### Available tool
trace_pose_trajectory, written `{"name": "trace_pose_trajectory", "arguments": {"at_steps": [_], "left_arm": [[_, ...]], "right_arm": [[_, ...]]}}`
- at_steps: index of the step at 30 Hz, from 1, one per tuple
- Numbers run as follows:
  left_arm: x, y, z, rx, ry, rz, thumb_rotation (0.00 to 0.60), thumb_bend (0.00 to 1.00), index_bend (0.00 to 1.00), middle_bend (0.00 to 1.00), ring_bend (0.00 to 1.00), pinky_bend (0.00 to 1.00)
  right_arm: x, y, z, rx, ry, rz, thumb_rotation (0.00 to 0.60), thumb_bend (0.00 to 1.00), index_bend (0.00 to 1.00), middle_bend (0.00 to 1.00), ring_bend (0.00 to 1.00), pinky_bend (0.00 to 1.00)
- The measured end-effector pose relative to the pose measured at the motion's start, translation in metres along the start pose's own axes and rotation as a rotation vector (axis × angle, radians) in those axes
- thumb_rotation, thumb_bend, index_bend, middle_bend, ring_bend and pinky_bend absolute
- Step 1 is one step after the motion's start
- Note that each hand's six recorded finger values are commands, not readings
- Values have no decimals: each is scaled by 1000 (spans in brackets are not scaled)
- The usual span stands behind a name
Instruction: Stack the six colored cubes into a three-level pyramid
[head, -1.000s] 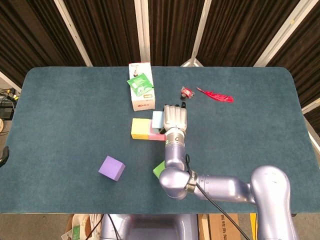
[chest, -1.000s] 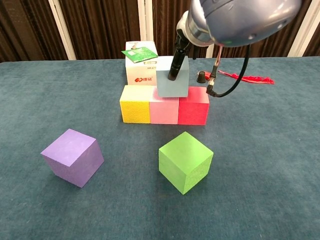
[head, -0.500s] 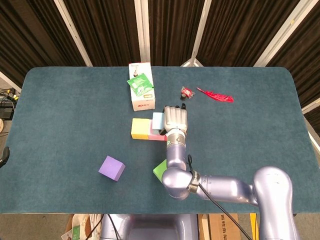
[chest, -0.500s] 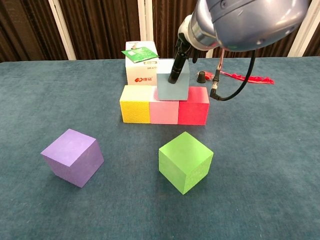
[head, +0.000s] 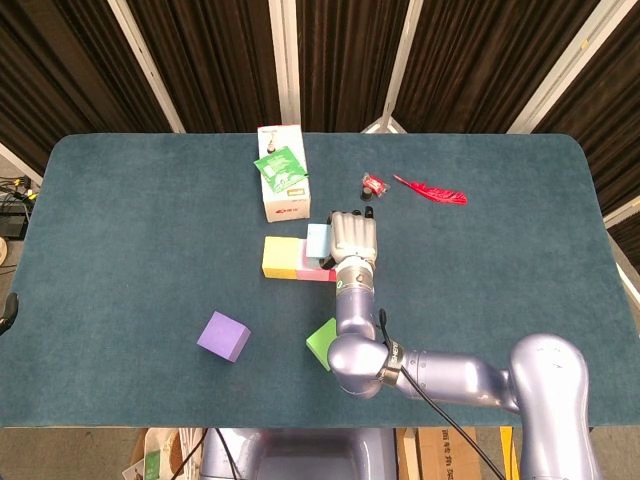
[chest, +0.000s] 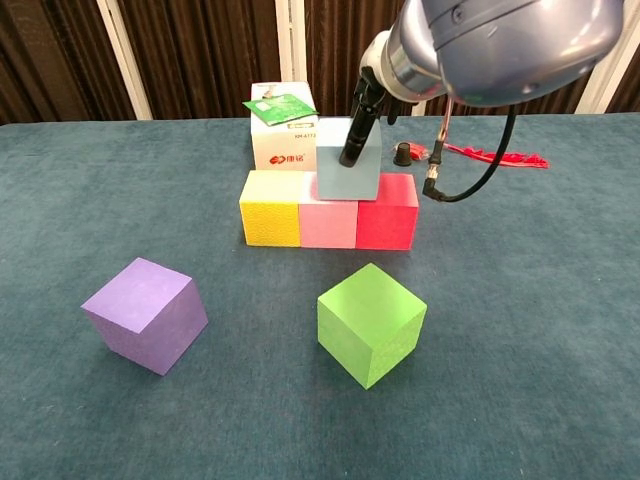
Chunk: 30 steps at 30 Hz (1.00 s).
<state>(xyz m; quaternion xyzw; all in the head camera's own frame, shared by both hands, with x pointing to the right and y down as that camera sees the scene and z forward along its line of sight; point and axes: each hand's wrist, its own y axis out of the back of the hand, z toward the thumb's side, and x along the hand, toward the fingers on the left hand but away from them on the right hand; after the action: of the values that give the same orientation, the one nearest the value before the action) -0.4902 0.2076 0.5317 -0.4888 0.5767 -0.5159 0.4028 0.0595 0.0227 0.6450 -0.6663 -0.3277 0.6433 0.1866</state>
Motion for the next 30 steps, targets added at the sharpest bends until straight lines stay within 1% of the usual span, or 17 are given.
{"name": "trace_pose_trajectory", "arguments": {"at_steps": [30], "left_arm": [[0,0,-1,6,8,4,600,408,222,70,0,0]], "right_arm": [[0,-3,-4,12,-1,10,600,336,379,277,129,0]]}}
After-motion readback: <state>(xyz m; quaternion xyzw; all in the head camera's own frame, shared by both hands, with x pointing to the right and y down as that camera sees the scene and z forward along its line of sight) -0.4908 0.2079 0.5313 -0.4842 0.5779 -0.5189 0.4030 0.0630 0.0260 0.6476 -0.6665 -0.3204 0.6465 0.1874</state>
